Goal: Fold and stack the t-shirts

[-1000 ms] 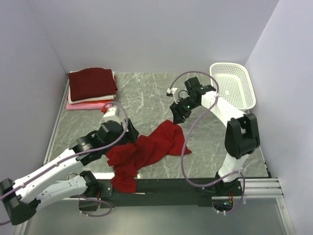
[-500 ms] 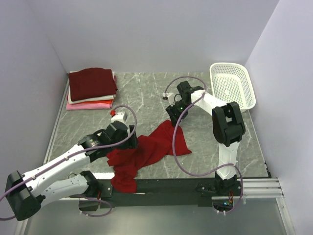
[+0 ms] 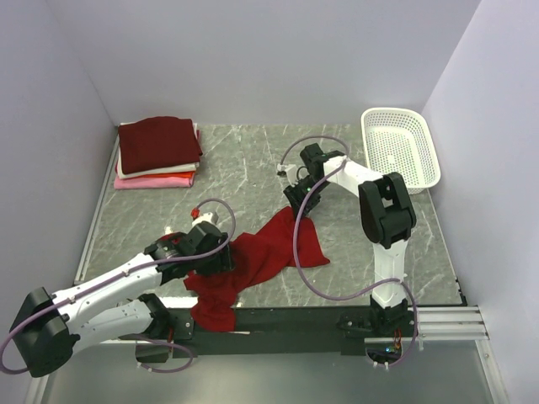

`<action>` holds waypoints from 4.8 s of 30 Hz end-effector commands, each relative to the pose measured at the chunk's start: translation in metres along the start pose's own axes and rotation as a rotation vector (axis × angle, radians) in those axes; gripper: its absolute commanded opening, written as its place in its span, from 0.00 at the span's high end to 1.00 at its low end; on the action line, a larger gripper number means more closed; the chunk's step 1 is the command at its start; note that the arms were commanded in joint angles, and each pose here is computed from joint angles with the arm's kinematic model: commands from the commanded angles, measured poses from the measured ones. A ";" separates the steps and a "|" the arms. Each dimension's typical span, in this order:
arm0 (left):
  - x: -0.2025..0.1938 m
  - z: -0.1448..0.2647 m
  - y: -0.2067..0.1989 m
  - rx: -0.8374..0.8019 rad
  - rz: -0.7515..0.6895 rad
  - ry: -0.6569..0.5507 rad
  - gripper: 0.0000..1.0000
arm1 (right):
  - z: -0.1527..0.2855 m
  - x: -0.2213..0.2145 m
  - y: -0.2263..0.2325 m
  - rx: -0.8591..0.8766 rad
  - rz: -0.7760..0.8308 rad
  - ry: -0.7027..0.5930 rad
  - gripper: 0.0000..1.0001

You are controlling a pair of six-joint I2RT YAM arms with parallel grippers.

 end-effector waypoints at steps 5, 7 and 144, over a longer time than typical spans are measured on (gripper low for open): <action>0.001 -0.008 -0.003 -0.015 0.039 -0.019 0.52 | 0.018 0.021 0.004 -0.014 0.015 -0.069 0.89; 0.007 -0.008 -0.004 -0.021 0.033 -0.054 0.71 | 0.044 0.033 0.001 -0.064 0.030 -0.139 1.00; 0.020 0.014 -0.032 -0.527 0.110 -0.138 0.99 | 0.141 0.136 0.063 -0.632 0.483 -0.395 1.00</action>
Point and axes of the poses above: each gripper's point midway between its finger pads, its own z axis back along the fingers, its own y axis along the line the jaws close on, x = y × z, the point moved 4 cm from there along z, back along the fingers, and after that the axes turned 5 degrees about -z, right-handed, at the moved point
